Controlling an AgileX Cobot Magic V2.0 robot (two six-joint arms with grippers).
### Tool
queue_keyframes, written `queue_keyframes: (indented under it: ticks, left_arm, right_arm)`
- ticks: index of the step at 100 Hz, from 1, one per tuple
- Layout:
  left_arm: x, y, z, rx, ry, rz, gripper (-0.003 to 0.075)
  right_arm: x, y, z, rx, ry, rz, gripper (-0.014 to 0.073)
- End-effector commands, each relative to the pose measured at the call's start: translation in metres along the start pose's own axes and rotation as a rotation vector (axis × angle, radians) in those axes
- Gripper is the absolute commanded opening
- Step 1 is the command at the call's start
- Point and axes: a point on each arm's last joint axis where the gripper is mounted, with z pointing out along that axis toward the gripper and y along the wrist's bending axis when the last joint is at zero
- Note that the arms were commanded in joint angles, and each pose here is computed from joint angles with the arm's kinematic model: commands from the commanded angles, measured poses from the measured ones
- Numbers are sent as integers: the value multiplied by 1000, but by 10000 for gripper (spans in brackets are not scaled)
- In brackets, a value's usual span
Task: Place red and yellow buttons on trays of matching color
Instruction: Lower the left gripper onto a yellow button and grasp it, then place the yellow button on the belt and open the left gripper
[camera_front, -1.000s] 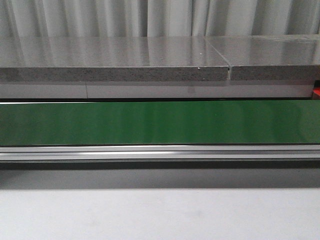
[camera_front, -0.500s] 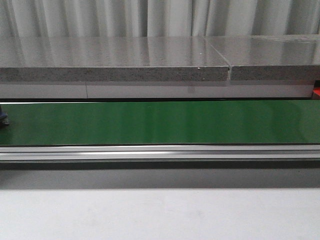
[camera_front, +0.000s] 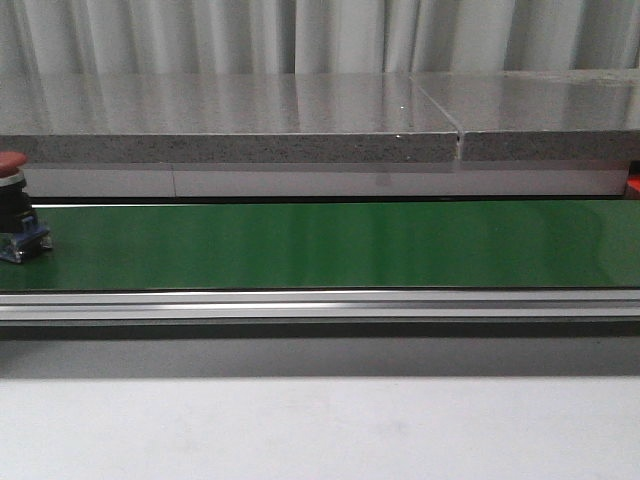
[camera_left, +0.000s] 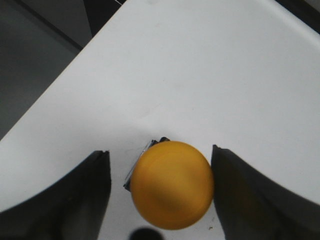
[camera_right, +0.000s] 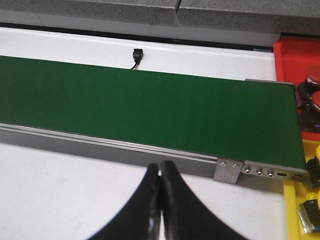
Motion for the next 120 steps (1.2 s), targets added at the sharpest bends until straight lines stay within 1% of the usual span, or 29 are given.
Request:
queue_keyframes:
  ticks: [1, 12, 20, 27, 45, 61, 71, 86, 120]
  left_arm:
    - [-23, -6, -29, 21, -134, 0, 335]
    - [-23, -6, -29, 21, -132, 0, 243]
    - [-22, -6, -29, 20, -127, 0, 204]
    - [-22, -6, -28, 20, -121, 0, 188]
    - [-21, -6, -35, 17, -107, 11, 187]
    - [-13, -6, -52, 18, -112, 15, 187]
    - [-7, -7, -70, 13, -147, 33, 187]
    - [12, -10, -97, 18, -179, 46, 187]
    - [54, -29, -169, 71, -285, 122, 187]
  right_arm:
    - [-12, 0, -4, 4, -80, -13, 16]
    - [-12, 0, -4, 4, -80, -13, 16]
    - [-12, 0, -4, 4, -80, -13, 16]
    - [-12, 0, -4, 4, -80, -13, 16]
    - [-12, 0, -4, 4, -80, -13, 16]
    - [-12, 0, -4, 4, -80, -13, 16]
    - [-12, 0, -4, 4, -80, -13, 16]
    - [-12, 0, -4, 4, -80, -13, 16]
    - [-12, 0, -4, 4, -80, -13, 16]
